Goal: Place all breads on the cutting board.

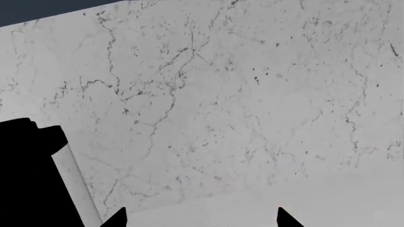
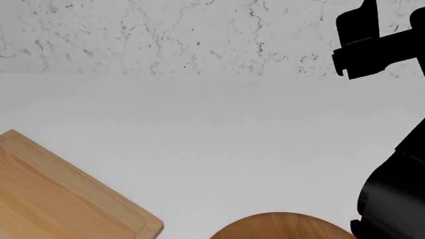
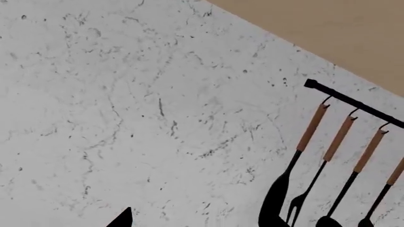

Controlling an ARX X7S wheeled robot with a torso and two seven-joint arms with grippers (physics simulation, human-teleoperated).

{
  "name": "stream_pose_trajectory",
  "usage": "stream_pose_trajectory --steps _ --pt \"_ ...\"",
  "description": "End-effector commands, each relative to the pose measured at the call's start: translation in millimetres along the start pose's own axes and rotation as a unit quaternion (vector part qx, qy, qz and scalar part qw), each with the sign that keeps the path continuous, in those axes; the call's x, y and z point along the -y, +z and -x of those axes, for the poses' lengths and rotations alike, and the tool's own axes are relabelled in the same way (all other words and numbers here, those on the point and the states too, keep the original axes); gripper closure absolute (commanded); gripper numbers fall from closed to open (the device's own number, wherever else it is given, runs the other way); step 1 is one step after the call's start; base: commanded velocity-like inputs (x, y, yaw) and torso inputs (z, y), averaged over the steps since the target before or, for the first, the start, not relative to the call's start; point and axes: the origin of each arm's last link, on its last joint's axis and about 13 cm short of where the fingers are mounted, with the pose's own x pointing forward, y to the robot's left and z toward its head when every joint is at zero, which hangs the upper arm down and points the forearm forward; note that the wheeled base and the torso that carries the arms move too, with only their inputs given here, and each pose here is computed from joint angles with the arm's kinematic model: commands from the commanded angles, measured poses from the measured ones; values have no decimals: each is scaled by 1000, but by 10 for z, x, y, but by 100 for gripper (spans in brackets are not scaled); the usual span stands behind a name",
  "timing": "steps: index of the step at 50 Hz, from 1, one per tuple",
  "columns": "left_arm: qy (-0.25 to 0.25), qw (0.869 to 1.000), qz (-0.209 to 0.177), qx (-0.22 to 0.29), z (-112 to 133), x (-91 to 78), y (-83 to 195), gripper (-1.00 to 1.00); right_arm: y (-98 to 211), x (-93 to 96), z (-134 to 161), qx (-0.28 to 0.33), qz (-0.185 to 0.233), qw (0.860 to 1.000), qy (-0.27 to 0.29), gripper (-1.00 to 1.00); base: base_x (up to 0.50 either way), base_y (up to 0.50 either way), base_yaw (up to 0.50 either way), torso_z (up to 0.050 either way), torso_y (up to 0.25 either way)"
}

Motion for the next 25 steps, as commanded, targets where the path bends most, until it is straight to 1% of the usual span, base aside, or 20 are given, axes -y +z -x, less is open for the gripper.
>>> stream_pose_trajectory --steps 1,2,5,7,8,9,10,11,12,13,16,18,20,25 --pt "-2 1000 6 0 -42 1 -85 -100 -86 356 97 -54 -36 998 -10 -100 0 0 0 0 0" --pt "-4 1000 7 0 -46 4 -97 -100 -97 413 104 -67 -57 996 -16 -100 0 0 0 0 0" --pt "-7 1000 8 2 -58 2 -107 -100 -70 531 180 -97 -65 993 -23 -100 0 0 0 0 0" --pt "-10 1000 9 4 -58 7 -108 -100 -103 625 250 -121 -59 991 -28 -100 0 0 0 0 0" --pt "-12 1000 11 6 -58 7 -107 -100 -123 668 279 -126 -54 990 -43 -100 0 0 0 0 0" --pt "-12 1000 10 6 -59 8 -109 -100 -142 694 291 -135 -58 988 -41 -100 0 0 0 0 0" --pt "-13 1000 12 7 -58 7 -107 -100 -175 755 322 -143 -49 987 -56 -100 0 0 0 0 0" --pt "-13 1000 12 8 -56 7 -101 -100 -202 792 335 -153 -55 985 -62 -100 0 0 0 0 0" --pt "-13 1000 12 10 -50 6 -89 -100 -231 822 346 -161 -44 984 -65 -100 0 0 0 0 0" --pt "-14 1000 11 11 -45 7 -82 -100 -251 843 350 -167 -51 982 -72 -100 0 0 0 0 0" --pt "-14 1000 11 13 -43 14 -73 -100 -346 910 338 -188 -48 977 -93 -100 0 0 0 0 0" --pt "-15 1000 9 12 -47 19 -66 -100 -384 938 329 -197 -49 974 -96 -100 0 0 0 0 0" --pt "-14 1000 6 15 -52 24 -36 -100 -465 1007 316 -219 -47 969 -103 -100 0 0 0 0 0" --pt "-17 1000 6 15 -72 47 -39 -100 -518 1113 286 -235 -54 963 -119 -100 0 0 0 0 0"
